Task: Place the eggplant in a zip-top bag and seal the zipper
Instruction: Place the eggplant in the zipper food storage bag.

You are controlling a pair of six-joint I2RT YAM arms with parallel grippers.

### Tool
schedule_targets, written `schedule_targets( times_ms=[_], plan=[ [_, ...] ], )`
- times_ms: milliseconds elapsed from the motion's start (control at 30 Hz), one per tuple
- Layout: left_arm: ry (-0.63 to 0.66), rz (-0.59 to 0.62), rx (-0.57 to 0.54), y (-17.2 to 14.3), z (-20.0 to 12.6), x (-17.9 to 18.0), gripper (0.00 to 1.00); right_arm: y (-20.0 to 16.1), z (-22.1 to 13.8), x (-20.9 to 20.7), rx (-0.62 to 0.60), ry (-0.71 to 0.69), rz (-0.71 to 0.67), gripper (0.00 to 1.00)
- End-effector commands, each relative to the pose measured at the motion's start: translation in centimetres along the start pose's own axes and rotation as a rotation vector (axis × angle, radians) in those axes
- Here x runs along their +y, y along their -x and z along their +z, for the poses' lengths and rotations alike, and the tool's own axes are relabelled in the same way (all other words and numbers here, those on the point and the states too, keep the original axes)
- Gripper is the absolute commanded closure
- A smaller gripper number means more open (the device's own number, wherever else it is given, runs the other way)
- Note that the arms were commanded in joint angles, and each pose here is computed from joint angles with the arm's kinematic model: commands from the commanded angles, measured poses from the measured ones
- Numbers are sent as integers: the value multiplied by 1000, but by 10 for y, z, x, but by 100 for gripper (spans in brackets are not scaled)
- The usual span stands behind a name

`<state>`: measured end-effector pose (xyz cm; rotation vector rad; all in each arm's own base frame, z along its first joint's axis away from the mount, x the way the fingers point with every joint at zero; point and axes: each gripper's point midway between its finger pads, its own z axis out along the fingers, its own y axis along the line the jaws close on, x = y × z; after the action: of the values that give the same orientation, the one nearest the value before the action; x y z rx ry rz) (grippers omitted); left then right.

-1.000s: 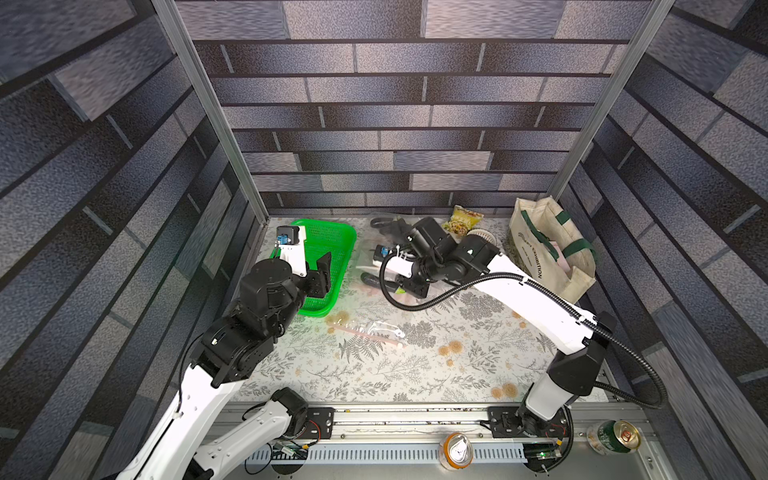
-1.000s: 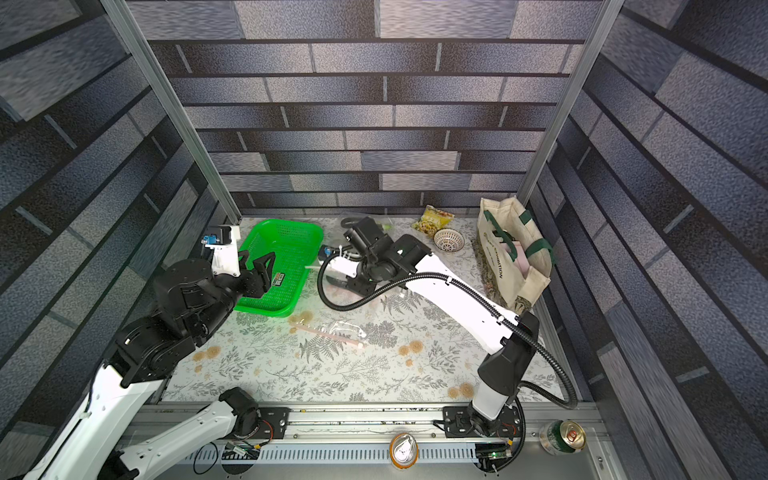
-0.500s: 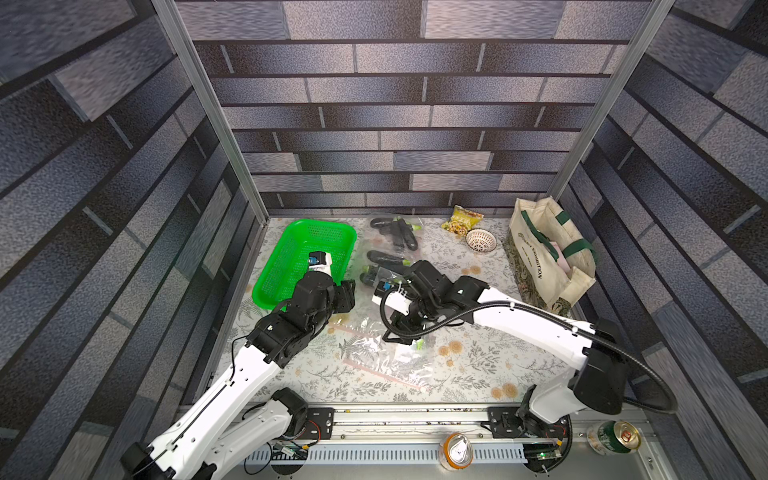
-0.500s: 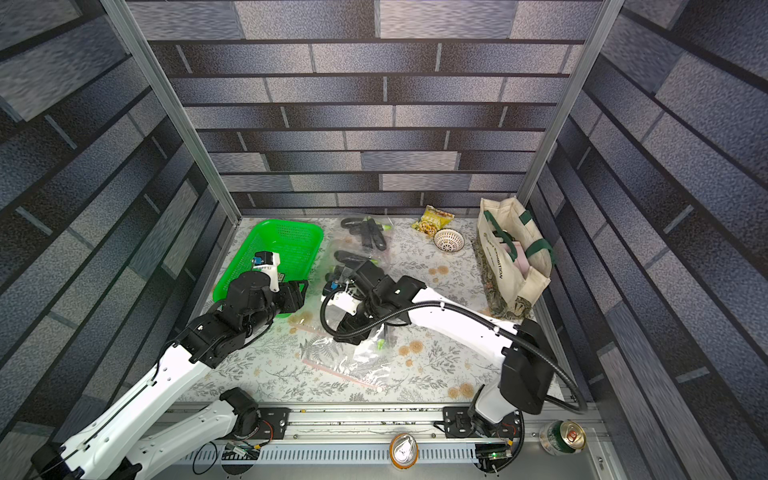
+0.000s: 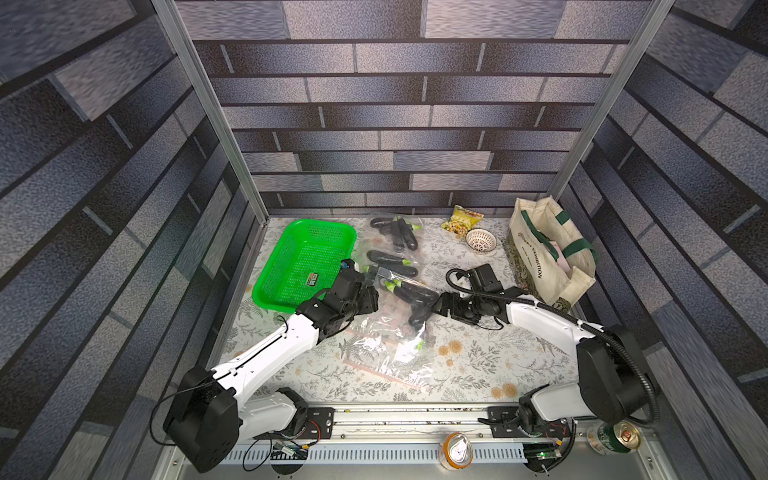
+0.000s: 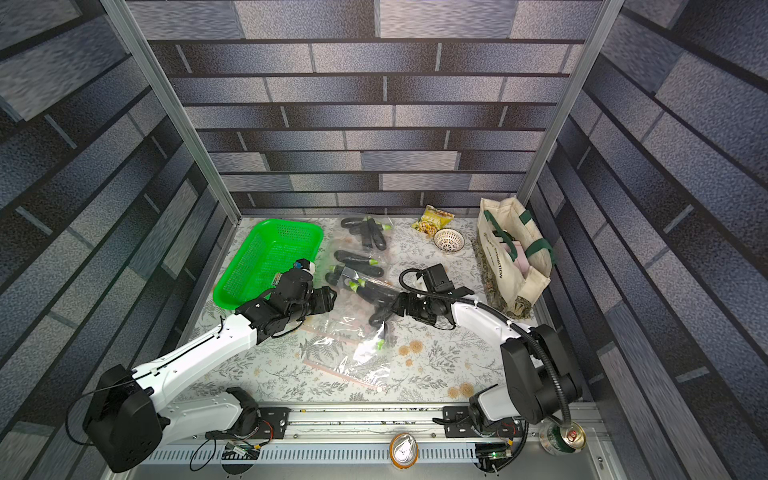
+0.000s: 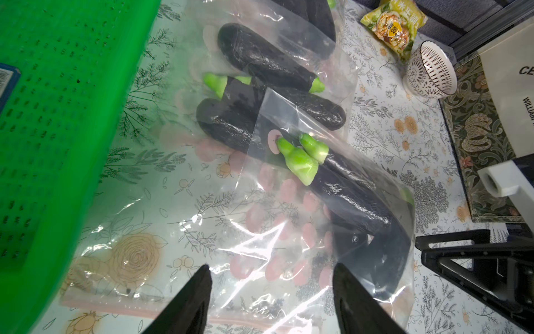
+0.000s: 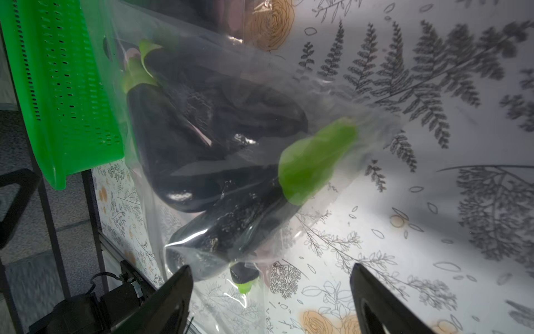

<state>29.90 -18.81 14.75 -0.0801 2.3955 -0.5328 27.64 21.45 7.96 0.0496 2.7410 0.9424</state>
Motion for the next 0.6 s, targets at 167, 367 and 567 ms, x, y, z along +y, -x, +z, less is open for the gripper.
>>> schedule_targets(
  times_ms=[167,367,567],
  plan=[
    [16,-102,2,16,21,7,21,17,32,14,-24,137,53,28],
    [42,-108,43,24,47,5,18,24,35,6,-65,96,40,56],
    [111,-68,-5,68,71,3,13,29,33,9,-88,99,9,72]
  ],
)
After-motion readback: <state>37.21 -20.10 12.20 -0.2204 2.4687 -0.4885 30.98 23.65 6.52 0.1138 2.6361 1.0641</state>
